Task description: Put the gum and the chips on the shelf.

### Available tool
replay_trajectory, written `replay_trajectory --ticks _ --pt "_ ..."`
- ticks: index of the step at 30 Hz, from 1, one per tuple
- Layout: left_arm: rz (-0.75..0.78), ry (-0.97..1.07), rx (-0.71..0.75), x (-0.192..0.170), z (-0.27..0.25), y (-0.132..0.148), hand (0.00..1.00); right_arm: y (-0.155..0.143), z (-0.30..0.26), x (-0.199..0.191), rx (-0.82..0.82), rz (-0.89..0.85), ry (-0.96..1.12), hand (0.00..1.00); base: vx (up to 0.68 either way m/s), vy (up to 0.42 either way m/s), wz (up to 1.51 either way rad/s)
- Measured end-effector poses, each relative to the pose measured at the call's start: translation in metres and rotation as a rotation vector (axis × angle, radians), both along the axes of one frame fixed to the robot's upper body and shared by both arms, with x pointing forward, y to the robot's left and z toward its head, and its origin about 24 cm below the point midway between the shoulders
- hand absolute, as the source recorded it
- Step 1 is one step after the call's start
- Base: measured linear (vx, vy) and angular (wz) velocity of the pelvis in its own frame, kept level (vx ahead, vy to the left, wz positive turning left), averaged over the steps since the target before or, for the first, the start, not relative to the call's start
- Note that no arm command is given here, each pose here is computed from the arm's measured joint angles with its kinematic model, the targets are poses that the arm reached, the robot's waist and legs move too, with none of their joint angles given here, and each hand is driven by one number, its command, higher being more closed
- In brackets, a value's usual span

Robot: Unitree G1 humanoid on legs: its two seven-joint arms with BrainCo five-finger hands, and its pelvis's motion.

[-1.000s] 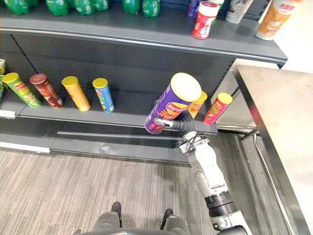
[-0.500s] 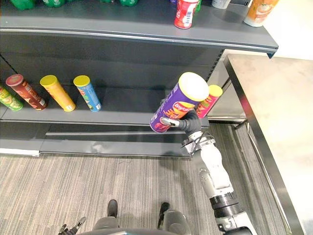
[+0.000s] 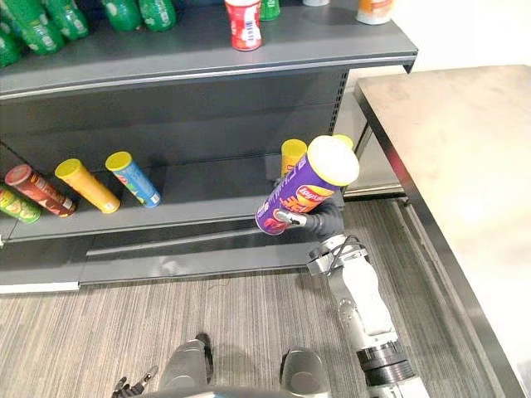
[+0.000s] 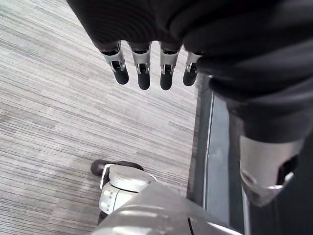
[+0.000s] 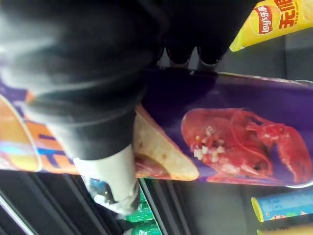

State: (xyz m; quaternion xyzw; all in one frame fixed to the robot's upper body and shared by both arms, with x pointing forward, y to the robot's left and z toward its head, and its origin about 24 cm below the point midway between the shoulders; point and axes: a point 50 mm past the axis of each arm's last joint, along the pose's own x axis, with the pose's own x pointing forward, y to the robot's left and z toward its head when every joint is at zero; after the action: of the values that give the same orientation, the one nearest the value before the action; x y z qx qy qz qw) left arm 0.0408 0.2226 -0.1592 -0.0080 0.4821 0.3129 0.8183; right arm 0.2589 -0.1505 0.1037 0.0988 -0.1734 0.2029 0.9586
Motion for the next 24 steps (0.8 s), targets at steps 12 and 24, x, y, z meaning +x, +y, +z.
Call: replay_trajectory --ticks 12,24 --pt "-0.096 -0.037 0.039 0.017 0.006 0.009 0.00 -0.007 -0.017 -0.014 0.010 -0.044 0.043 1.00 0.23 0.296 -0.29" --pt "-0.078 -0.055 0.078 0.022 0.010 0.023 0.00 0.023 -0.006 0.005 0.070 0.009 0.005 1.00 0.09 0.111 -0.08"
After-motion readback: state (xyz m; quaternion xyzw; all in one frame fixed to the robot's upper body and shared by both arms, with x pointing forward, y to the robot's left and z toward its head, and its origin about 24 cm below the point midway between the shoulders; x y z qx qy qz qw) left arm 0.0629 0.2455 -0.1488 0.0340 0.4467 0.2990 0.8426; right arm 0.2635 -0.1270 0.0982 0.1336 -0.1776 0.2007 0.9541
